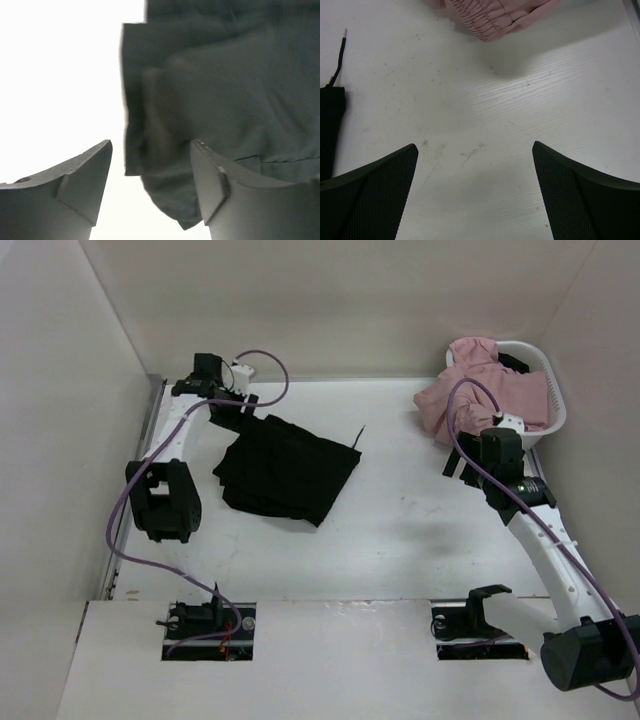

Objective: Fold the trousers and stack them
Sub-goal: Fold the trousers

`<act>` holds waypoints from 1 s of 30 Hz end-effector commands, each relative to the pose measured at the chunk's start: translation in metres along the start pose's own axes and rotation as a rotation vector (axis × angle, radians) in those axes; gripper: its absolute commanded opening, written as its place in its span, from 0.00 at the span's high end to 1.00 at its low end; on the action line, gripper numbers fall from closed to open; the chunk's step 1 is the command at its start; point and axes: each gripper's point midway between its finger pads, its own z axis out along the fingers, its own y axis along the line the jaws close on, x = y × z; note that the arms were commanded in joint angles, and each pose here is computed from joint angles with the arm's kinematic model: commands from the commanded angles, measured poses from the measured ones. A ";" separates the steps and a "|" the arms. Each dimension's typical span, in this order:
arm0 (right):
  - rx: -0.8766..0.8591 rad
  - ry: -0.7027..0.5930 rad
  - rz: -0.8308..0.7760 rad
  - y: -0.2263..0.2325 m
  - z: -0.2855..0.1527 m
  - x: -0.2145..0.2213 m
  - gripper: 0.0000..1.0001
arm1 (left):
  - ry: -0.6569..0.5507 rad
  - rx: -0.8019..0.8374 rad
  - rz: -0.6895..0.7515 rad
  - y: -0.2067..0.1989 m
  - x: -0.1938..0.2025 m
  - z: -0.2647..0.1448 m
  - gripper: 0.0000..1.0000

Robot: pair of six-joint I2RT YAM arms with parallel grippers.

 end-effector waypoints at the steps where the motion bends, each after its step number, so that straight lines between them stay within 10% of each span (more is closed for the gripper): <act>1: -0.007 -0.084 -0.004 -0.001 -0.007 -0.022 0.00 | -0.372 -0.145 -0.059 0.030 -0.076 -0.109 0.35; 2: -0.008 -0.090 -0.002 -0.002 -0.008 -0.023 0.00 | -0.422 -0.167 -0.095 0.038 -0.076 -0.126 0.00; 19: -0.172 0.026 -0.076 0.077 0.008 0.013 0.00 | -0.061 0.064 -0.361 0.042 0.060 0.012 0.00; 30: -0.193 -0.056 -0.005 0.069 -0.009 -0.012 0.00 | 0.209 0.212 -0.354 -0.036 0.141 0.024 0.75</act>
